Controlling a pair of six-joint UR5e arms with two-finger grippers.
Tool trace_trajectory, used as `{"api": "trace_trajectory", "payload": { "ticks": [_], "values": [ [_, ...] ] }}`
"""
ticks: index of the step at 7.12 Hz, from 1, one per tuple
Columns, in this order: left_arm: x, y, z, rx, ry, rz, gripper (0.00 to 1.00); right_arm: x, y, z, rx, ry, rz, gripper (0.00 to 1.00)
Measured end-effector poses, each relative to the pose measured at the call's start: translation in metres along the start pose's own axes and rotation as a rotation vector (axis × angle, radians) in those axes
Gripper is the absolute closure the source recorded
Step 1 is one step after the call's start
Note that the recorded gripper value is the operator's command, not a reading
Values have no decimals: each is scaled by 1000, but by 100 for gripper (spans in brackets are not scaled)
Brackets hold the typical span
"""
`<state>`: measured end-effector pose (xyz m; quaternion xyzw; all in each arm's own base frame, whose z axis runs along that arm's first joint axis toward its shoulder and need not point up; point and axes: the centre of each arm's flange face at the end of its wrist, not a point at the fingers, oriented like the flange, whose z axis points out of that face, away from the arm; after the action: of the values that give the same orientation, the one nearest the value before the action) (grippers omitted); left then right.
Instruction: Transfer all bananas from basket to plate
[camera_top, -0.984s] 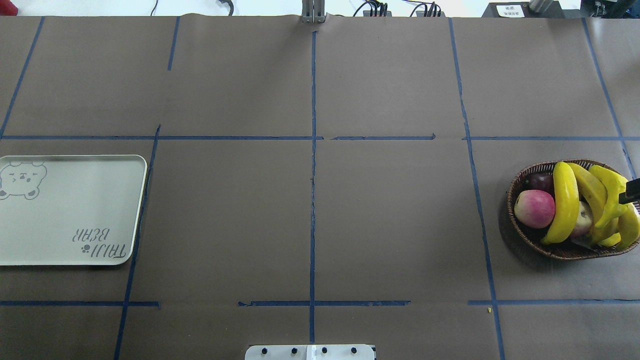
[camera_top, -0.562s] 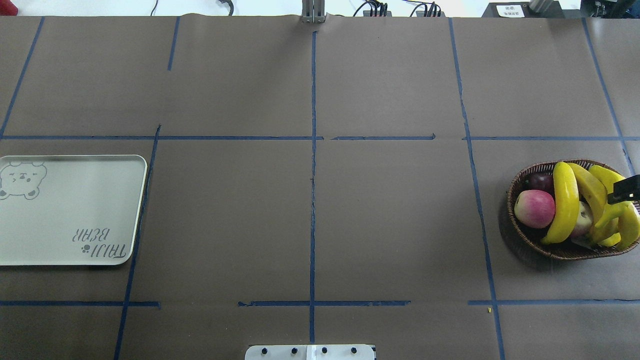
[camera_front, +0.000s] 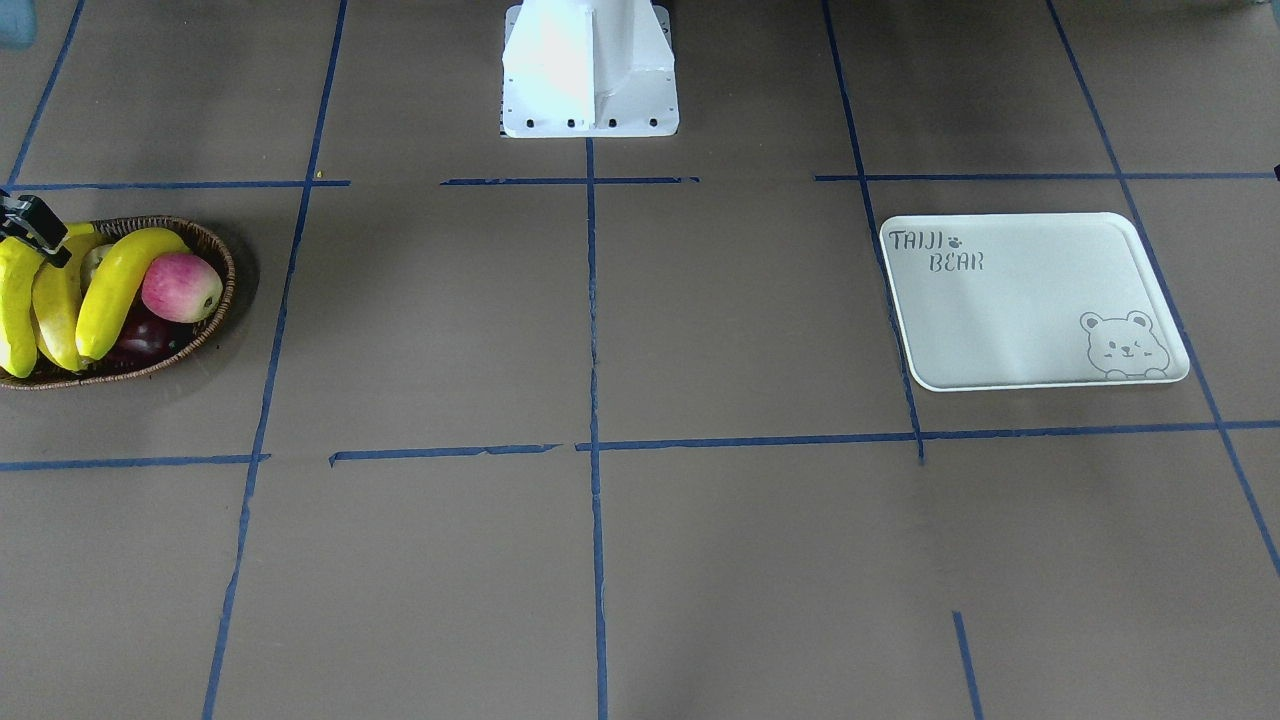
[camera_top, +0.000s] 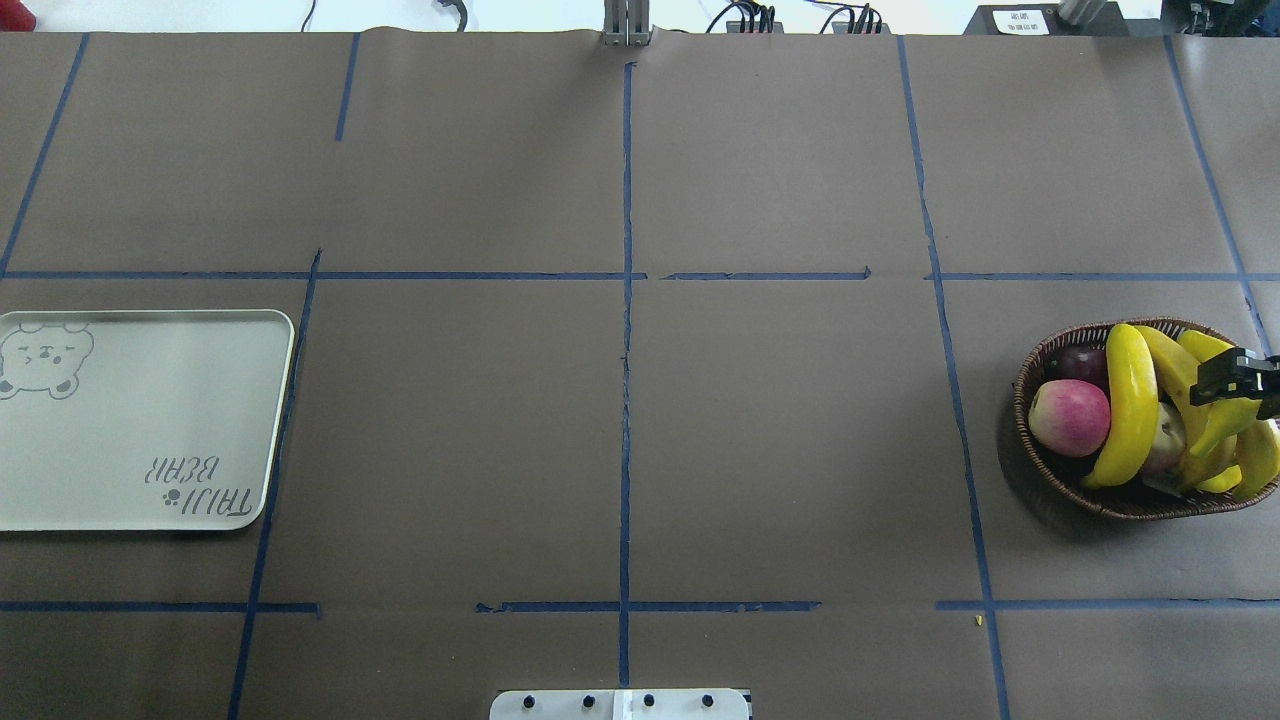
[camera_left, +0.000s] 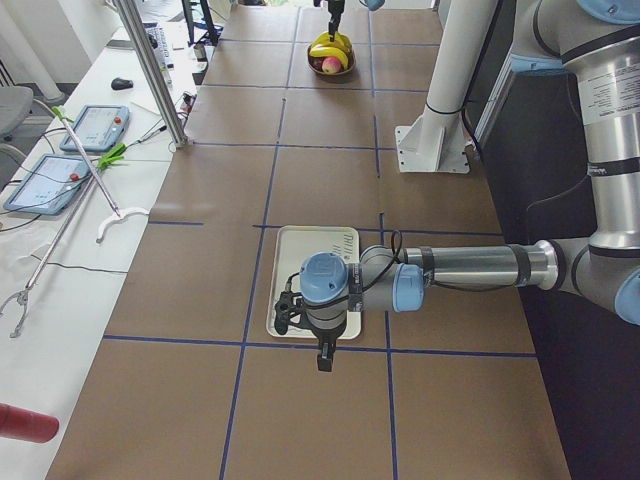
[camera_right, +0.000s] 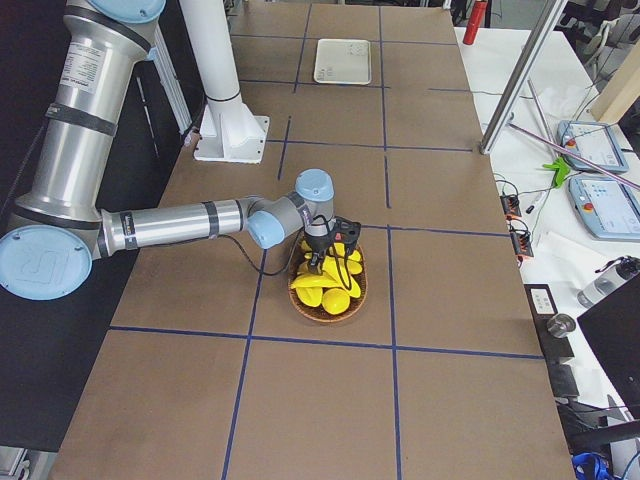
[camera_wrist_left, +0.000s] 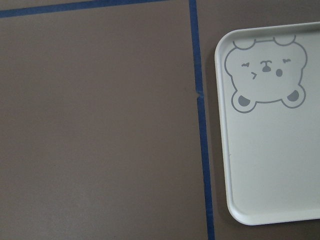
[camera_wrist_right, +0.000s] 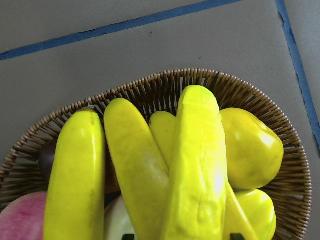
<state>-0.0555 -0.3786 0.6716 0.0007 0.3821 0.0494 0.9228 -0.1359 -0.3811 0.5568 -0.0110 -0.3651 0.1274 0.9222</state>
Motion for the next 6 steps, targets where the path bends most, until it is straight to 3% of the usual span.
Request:
{"api": "trace_trajectory", "payload": {
  "ticks": [1,2,6],
  "values": [
    [0,0,0,0,0,0,0,-1,0,1,0,1,0,87],
    [0,0,1,-1,0,-1,0,-1,-1,1,1,0,0,92],
    [0,0,0,0,0,0,0,-5,-2,-21,36,-25,-6,98]
  ]
}}
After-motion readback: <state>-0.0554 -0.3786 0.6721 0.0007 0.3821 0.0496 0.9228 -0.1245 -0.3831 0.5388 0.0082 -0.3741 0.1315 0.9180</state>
